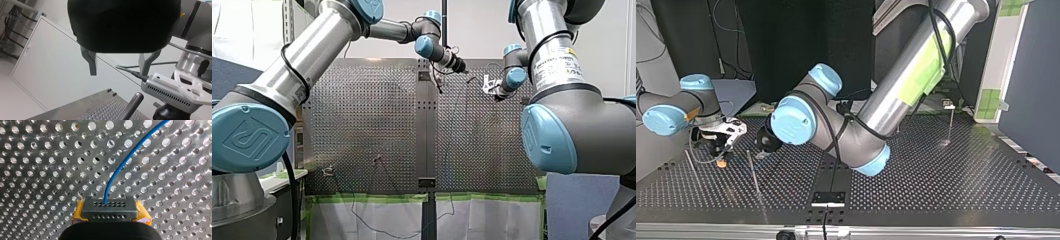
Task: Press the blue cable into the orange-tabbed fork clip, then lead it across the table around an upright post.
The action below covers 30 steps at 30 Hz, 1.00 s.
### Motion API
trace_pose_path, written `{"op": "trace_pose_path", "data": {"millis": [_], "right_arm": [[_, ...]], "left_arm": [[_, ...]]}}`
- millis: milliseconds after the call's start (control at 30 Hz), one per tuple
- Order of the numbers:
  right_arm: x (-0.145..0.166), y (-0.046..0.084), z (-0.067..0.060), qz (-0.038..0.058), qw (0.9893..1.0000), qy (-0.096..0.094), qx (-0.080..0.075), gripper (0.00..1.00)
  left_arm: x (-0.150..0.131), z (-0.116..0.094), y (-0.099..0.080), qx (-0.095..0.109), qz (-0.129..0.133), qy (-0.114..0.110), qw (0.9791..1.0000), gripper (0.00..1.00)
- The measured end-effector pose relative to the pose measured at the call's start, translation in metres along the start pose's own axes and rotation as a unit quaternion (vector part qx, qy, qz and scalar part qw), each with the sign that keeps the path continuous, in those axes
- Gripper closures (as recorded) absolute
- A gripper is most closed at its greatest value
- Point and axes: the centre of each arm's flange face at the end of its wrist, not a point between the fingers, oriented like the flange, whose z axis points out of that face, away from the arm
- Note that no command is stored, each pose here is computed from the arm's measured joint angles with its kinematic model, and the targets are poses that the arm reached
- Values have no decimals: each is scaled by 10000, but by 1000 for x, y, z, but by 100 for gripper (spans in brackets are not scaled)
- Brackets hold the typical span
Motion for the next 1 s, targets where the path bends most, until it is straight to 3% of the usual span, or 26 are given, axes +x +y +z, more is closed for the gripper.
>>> {"op": "trace_pose_path", "data": {"millis": [300, 633, 833, 1000], "right_arm": [[0, -1, 0, -2, 10000, -2, 13, 100], [0, -2, 0, -2, 10000, -7, 22, 100], [-1, -4, 0, -3, 10000, -10, 34, 100], [-1, -5, 0, -4, 10000, -11, 47, 100]], "left_arm": [[1, -1, -1, -107, 66, -60, 9999, 18], [-1, -4, 6, -516, 290, -141, 9981, 18], [1, -10, 13, -863, 440, -67, 9953, 0], [3, -15, 16, -1150, 568, 25, 9917, 0]]}}
